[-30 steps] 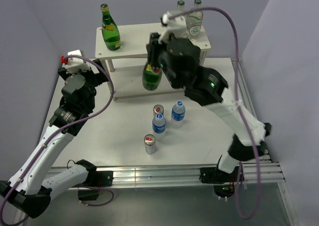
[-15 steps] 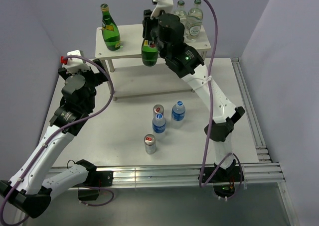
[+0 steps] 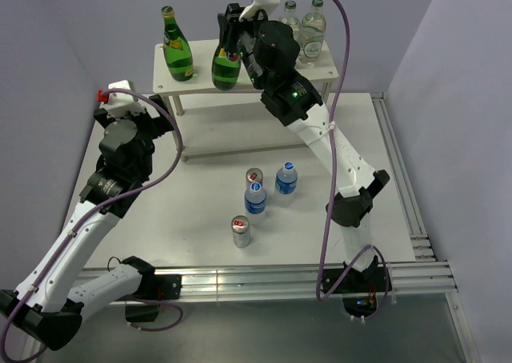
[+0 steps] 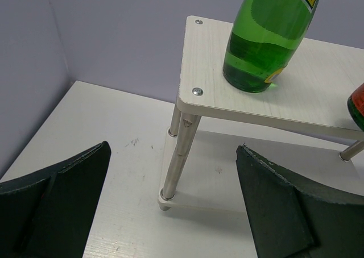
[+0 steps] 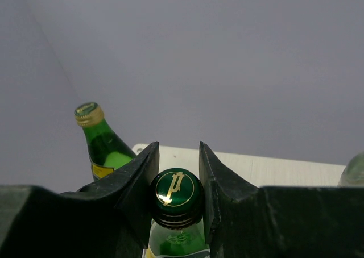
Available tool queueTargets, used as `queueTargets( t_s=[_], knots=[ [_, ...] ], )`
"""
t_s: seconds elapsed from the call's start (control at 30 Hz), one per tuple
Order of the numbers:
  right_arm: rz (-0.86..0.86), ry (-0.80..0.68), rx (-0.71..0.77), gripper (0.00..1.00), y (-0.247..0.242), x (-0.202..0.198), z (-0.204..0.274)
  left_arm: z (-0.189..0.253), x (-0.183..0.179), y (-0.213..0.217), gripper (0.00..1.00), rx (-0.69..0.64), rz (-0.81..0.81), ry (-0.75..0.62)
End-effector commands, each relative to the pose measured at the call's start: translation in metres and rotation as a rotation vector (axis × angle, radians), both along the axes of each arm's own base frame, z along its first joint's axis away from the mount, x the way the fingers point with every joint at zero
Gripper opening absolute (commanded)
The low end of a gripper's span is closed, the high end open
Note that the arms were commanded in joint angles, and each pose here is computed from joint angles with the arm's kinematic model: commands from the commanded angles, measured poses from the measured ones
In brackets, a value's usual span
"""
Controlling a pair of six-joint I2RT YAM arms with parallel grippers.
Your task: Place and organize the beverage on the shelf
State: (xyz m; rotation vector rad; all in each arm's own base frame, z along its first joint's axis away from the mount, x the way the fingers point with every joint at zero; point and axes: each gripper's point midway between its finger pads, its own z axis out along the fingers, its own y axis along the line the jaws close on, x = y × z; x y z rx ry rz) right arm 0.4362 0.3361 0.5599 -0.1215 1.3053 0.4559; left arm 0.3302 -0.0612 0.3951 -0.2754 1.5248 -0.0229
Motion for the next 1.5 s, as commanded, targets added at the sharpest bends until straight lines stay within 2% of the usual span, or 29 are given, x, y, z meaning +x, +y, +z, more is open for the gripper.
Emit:
queueTargets(
  t_s=[0.0,0.3,0.6,1.47],
  knots=[
    [0.003,-0.271,0.244,0.00,-0.038,-0.034,0.104,0.006,0.001,-0.002,0.99,-0.022,-0.016,-0.023],
    [-0.077,-0.262,0.161,0.00,-0.022,0.013,0.064,-0.001,0.006,-0.005,0.99,-0.016,-0.020,-0.004],
    [-0.109,-0.294,0.123,0.00,-0.011,0.038,0.043,-0.005,0.009,-0.006,0.99,-0.015,-0.022,0.010],
    [-0.057,-0.321,0.068,0.00,0.059,0.078,-0.043,-0.011,0.013,-0.001,0.99,-0.005,0.001,0.026]
  ],
)
